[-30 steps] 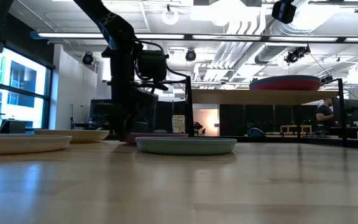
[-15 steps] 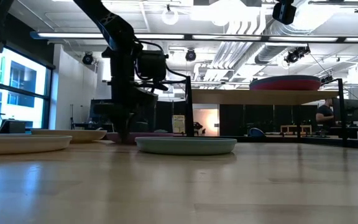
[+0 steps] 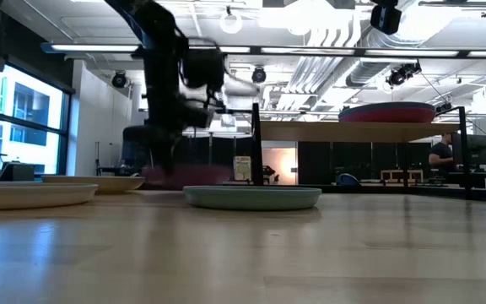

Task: Place and stack plates onto a shelf
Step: Stack the purple plate on top of the blue plate on the shelf

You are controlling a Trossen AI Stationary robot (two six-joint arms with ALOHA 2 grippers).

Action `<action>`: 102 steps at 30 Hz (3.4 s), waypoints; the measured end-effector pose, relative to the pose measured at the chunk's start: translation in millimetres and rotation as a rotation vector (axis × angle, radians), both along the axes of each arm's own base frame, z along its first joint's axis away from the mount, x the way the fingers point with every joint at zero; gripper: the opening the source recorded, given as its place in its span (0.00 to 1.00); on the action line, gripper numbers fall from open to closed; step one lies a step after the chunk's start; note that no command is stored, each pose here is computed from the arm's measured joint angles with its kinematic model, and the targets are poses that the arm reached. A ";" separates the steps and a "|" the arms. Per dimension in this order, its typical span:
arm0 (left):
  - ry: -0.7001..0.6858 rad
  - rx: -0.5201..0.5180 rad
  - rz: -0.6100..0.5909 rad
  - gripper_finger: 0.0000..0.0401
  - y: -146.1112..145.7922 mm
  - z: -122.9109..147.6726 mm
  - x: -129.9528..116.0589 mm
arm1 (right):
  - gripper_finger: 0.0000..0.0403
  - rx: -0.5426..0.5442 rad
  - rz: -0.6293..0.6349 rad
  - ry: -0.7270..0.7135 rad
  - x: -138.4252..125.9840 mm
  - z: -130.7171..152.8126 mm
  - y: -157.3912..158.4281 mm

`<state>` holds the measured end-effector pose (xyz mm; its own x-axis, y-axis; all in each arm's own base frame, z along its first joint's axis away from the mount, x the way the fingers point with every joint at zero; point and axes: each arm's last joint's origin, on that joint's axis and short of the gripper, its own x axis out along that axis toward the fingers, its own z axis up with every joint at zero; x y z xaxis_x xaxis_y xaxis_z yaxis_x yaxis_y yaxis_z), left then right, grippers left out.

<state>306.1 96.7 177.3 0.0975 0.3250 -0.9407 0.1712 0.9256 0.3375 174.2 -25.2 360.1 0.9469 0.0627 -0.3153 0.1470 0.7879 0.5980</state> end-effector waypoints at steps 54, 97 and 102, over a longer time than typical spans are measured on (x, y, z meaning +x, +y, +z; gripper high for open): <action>0.007 0.334 -0.612 0.00 -135.6 114.9 9.9 | 0.35 0.020 -0.343 0.094 32.1 -21.2 -40.1; 0.080 0.335 -0.726 0.00 -153.0 98.7 28.2 | 0.34 0.147 -0.351 0.375 93.2 -84.9 -28.1; 0.080 0.337 -0.725 0.00 -153.0 98.9 28.1 | 0.22 0.142 -0.352 0.378 93.6 -85.6 -28.3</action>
